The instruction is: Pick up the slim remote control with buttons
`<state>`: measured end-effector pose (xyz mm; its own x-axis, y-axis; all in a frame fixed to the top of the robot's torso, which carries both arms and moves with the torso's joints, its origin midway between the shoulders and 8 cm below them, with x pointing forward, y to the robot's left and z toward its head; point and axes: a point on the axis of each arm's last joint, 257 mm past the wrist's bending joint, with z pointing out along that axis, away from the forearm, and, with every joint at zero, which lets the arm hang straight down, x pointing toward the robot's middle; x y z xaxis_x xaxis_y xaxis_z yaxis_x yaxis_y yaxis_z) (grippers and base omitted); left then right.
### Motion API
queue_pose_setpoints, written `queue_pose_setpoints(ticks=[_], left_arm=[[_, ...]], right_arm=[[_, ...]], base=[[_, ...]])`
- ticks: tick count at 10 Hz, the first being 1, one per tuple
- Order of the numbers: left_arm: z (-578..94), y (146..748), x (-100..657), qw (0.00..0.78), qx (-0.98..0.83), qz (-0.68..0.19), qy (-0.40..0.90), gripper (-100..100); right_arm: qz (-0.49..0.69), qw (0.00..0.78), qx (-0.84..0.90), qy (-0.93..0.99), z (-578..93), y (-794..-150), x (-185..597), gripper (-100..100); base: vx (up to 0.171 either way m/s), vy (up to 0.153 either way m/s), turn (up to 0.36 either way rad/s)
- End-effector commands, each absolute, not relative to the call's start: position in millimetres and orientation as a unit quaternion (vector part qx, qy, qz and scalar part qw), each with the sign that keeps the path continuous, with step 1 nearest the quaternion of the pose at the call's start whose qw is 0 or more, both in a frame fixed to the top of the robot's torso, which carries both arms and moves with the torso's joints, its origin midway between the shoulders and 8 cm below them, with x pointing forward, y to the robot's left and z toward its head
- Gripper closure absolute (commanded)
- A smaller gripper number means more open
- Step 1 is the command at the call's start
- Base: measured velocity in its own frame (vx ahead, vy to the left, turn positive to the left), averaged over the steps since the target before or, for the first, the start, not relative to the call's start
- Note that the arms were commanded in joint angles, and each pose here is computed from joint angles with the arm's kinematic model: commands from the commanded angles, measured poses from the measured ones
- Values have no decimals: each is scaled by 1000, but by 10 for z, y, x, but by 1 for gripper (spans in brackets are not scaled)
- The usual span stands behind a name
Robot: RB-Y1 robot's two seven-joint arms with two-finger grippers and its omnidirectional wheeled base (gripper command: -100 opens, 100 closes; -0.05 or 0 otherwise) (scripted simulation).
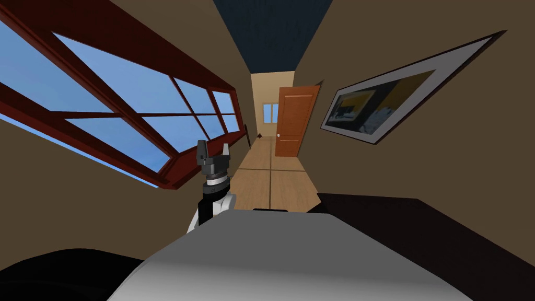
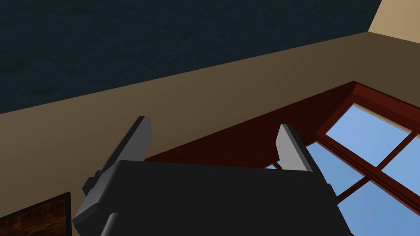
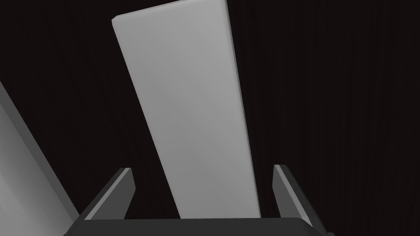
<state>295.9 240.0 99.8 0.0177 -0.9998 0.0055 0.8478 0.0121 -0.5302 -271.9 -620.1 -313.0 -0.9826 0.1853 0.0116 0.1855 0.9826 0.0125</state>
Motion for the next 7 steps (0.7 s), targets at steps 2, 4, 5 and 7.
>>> queue_pose_setpoints(ticks=[2,4,5,7], left_arm=[[998,2400,2959,685,-199,-674,191,0],[998,2400,2959,685,-199,-674,191,0],[998,2400,2959,685,-199,-674,191,0],[998,2400,2959,685,-199,-674,191,0]], right_arm=[[-8,5,-93,-996,-3133,-6190,-2718,100],[-8,5,-92,-996,-3131,-6197,-2716,100],[-8,5,-92,-996,-3131,-6196,-2717,100],[-9,6,-80,-997,-3077,-6310,-2633,100]], base=[[0,0,0],[0,0,0],[0,0,0],[19,10,-109]])
